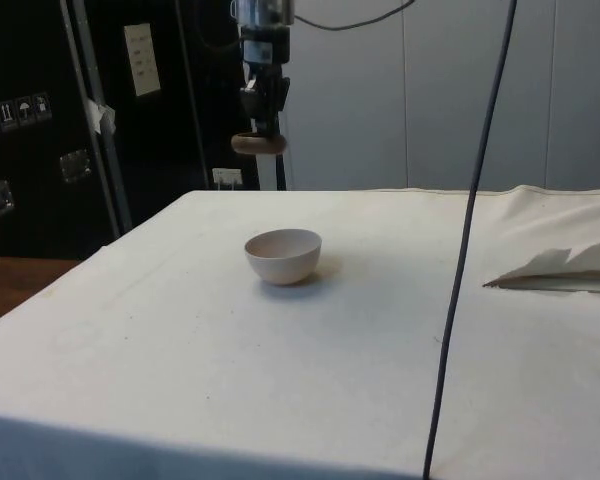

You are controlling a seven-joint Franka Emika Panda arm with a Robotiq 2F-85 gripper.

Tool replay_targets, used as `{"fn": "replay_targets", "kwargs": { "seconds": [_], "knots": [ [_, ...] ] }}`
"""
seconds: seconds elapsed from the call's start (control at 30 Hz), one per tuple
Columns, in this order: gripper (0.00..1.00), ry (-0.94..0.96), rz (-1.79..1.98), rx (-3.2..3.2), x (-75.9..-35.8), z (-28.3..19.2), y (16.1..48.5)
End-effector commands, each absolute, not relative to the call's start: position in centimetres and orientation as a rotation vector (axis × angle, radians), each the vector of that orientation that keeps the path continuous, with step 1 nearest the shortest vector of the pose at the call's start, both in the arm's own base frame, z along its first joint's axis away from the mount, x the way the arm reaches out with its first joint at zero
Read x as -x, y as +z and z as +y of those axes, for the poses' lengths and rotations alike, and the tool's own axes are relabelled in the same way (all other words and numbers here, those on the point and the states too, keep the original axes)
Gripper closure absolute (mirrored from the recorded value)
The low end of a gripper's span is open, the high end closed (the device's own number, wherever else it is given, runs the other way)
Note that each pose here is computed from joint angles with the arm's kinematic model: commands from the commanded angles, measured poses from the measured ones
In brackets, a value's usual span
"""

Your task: Pour the coffee beans from the cup into the bowl.

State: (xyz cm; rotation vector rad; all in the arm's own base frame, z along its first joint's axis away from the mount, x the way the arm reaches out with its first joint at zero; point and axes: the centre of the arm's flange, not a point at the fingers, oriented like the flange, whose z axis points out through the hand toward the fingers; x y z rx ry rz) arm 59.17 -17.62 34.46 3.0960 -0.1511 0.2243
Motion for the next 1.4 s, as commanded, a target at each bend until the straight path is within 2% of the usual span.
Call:
{"fn": "replay_targets", "kwargs": {
  "seconds": [0.0, 0.7, 1.37],
  "knots": [
    [0.97, 0.24, -0.16, -3.081, -58.8, -17.6, 34.8],
    [0.97, 0.255, -0.172, -3.078, -54.8, -16.9, 37.1],
    [0.97, 0.272, -0.25, -3.095, -52.2, -15.6, 37.0]
  ]
}}
